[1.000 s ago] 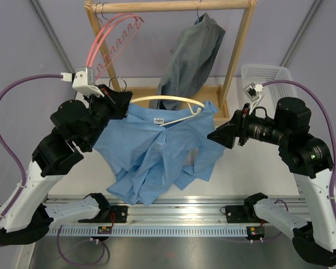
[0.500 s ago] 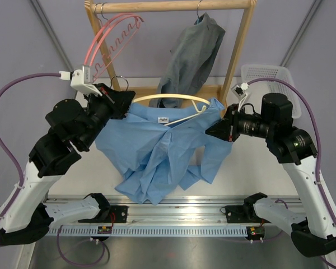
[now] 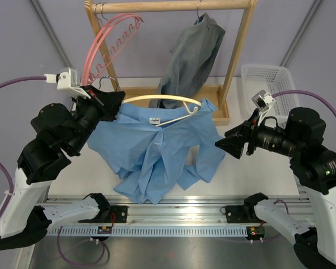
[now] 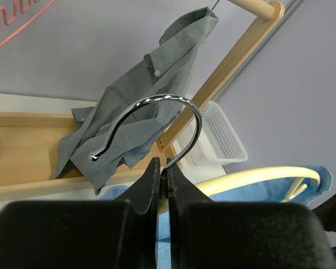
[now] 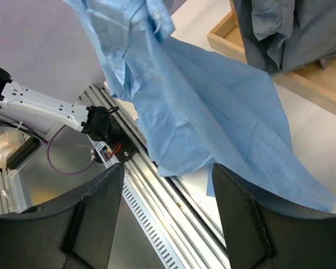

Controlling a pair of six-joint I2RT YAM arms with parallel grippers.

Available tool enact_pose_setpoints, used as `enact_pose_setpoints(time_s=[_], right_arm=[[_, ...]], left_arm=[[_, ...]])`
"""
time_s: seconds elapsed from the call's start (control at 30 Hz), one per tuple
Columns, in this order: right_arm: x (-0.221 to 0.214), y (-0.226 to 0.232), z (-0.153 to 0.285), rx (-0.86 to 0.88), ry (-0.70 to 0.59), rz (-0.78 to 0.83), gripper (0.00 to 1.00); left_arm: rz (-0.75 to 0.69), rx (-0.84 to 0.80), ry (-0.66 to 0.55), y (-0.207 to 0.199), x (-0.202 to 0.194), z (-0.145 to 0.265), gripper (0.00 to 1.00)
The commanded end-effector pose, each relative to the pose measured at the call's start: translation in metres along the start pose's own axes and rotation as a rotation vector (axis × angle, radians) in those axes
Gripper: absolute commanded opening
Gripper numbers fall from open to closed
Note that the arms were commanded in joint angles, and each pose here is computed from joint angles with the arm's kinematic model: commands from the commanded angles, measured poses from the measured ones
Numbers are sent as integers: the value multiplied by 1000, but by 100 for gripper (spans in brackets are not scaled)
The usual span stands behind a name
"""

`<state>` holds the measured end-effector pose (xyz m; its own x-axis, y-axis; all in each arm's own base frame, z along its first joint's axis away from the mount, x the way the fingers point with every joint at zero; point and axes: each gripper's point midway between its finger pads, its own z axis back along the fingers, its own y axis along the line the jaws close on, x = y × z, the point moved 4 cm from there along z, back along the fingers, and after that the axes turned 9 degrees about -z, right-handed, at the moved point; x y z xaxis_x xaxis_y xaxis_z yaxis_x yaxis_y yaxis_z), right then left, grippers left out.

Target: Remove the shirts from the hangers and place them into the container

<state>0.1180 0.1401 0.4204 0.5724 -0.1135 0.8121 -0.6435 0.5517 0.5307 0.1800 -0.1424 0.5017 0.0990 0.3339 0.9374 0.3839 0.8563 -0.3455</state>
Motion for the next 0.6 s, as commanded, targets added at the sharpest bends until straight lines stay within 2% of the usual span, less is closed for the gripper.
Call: enact_pose_setpoints(time_s=[0.0, 0.33, 0.4, 0.47, 0.5, 0.57], right_arm=[[6, -7, -13, 3, 21, 3, 72], [17, -19, -39, 36, 26, 34, 70], [20, -19, -42, 49, 25, 39, 63], [23, -20, -47, 65, 24, 36, 48], [23, -18, -48, 78, 28, 32, 24], [21, -20, -50, 76, 34, 21, 5]], left_arm=[[86, -57, -107, -11, 34, 8, 0], [110, -148, -53, -30, 29, 2, 0], [109, -162, -35, -33, 27, 1, 0], [112, -174, -32, -35, 27, 1, 0], [112, -173, -36, -35, 28, 1, 0], [102, -137, -55, -29, 32, 2, 0]])
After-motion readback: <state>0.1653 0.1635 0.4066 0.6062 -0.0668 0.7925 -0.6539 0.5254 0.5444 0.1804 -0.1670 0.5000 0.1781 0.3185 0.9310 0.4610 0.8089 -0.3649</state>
